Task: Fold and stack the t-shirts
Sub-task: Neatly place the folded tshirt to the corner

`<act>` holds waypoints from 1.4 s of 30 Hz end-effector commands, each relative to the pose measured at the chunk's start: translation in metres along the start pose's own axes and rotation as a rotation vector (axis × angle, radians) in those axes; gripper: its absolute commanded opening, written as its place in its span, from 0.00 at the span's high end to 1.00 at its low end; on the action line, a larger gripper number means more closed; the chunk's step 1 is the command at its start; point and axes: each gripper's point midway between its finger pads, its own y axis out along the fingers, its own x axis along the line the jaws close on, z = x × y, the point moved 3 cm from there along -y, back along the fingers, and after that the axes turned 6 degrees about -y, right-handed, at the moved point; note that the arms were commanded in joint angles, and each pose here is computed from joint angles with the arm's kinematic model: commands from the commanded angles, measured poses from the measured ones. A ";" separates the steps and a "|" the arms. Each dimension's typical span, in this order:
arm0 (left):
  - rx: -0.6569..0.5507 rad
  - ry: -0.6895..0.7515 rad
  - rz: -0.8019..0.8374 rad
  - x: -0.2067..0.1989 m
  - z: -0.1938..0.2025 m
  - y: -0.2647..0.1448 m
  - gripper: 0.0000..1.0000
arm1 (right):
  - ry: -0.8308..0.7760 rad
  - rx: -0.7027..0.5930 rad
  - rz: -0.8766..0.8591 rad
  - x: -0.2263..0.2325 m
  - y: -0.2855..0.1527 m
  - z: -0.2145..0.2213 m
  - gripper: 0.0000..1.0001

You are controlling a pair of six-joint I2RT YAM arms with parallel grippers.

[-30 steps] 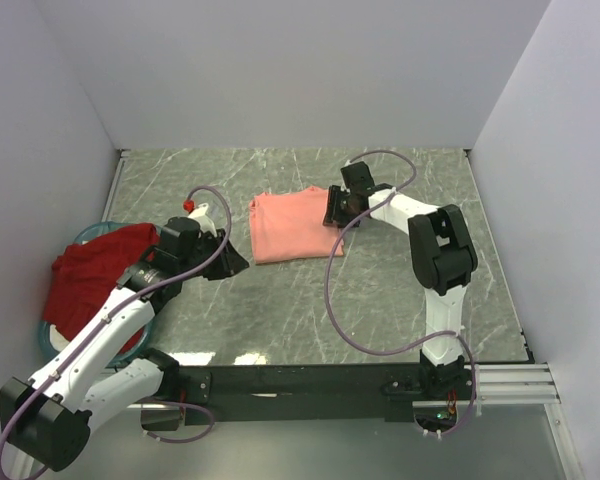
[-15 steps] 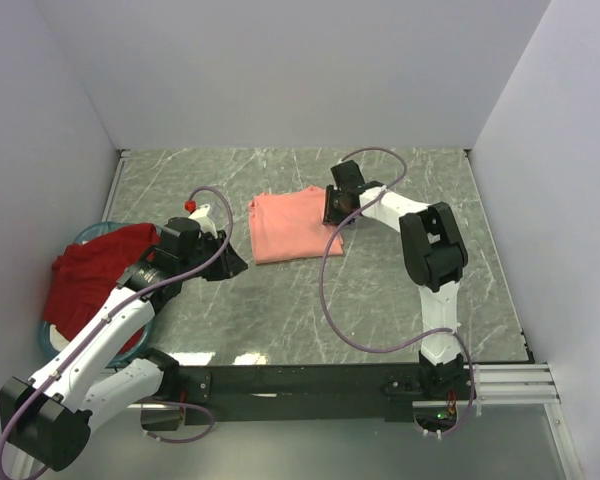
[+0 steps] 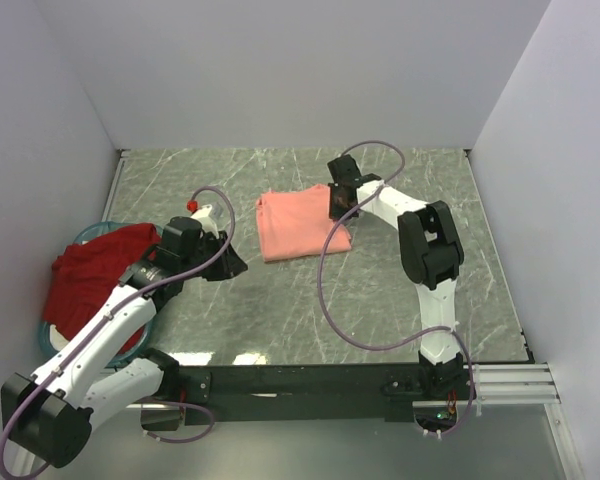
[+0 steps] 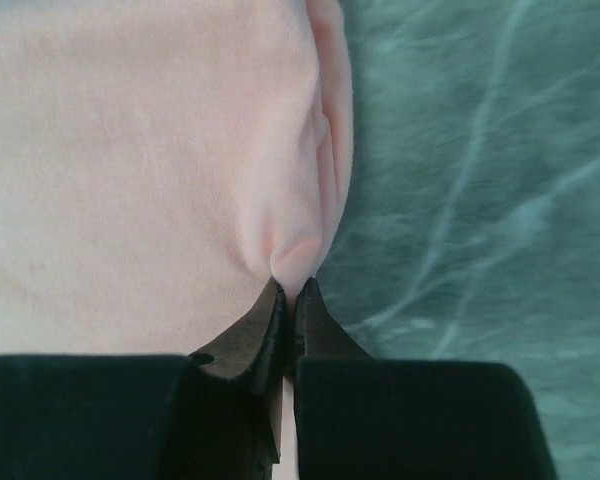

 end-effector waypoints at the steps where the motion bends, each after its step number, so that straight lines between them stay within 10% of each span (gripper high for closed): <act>1: -0.005 0.033 0.019 -0.003 -0.004 -0.002 0.74 | -0.041 -0.028 0.184 -0.038 -0.006 -0.018 1.00; 42: 0.094 0.026 -0.062 0.015 0.007 0.025 0.79 | 0.016 -0.262 0.757 -0.338 -0.036 -0.166 1.00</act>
